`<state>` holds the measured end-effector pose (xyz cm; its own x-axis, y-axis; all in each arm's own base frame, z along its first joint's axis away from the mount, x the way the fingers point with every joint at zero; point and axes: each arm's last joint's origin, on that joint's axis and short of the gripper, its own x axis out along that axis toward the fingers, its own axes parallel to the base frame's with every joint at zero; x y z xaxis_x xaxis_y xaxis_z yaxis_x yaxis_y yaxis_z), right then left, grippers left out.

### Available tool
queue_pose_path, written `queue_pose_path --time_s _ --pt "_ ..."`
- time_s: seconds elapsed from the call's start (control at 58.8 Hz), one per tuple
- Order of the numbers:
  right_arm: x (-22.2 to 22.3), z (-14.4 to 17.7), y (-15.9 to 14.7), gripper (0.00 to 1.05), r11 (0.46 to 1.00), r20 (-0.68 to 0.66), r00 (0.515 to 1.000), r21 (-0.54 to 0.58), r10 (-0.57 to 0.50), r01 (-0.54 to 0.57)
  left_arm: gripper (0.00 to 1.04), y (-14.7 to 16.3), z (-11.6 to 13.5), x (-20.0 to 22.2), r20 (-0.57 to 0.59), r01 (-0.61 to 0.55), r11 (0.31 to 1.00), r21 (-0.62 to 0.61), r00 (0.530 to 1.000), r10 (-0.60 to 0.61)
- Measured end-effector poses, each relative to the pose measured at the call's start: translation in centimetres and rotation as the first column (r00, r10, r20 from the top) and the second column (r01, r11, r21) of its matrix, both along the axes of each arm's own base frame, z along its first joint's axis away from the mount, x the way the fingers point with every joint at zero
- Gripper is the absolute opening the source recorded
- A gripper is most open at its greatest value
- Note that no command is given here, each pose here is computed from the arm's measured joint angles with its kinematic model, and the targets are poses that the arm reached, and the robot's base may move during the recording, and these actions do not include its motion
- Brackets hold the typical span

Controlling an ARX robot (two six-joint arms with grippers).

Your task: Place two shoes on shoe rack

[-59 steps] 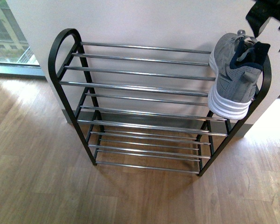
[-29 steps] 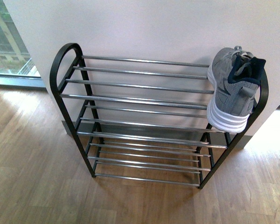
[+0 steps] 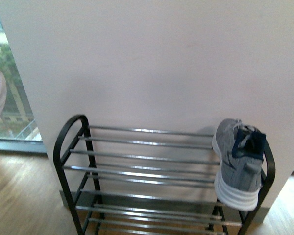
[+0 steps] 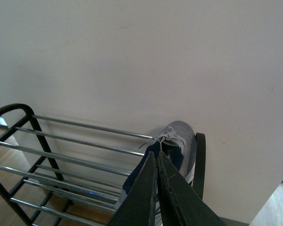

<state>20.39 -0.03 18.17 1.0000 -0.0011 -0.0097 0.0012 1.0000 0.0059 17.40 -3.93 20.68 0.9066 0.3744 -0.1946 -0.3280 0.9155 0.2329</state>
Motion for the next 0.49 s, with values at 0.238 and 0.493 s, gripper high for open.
queue_pose_path --time_s 0.238,0.493 --pt "-2.5 -0.7 0.0 0.02 1.0 -0.003 1.0 0.0 0.0 0.0 0.02 0.0 0.0 0.0 0.0 -0.001 1.0 0.0 1.0 0.001" --pt "-4.4 -1.8 0.0 0.02 1.0 -0.002 1.0 0.0 0.0 0.0 0.02 0.0 0.0 0.0 0.0 -0.002 1.0 0.0 1.0 0.002"
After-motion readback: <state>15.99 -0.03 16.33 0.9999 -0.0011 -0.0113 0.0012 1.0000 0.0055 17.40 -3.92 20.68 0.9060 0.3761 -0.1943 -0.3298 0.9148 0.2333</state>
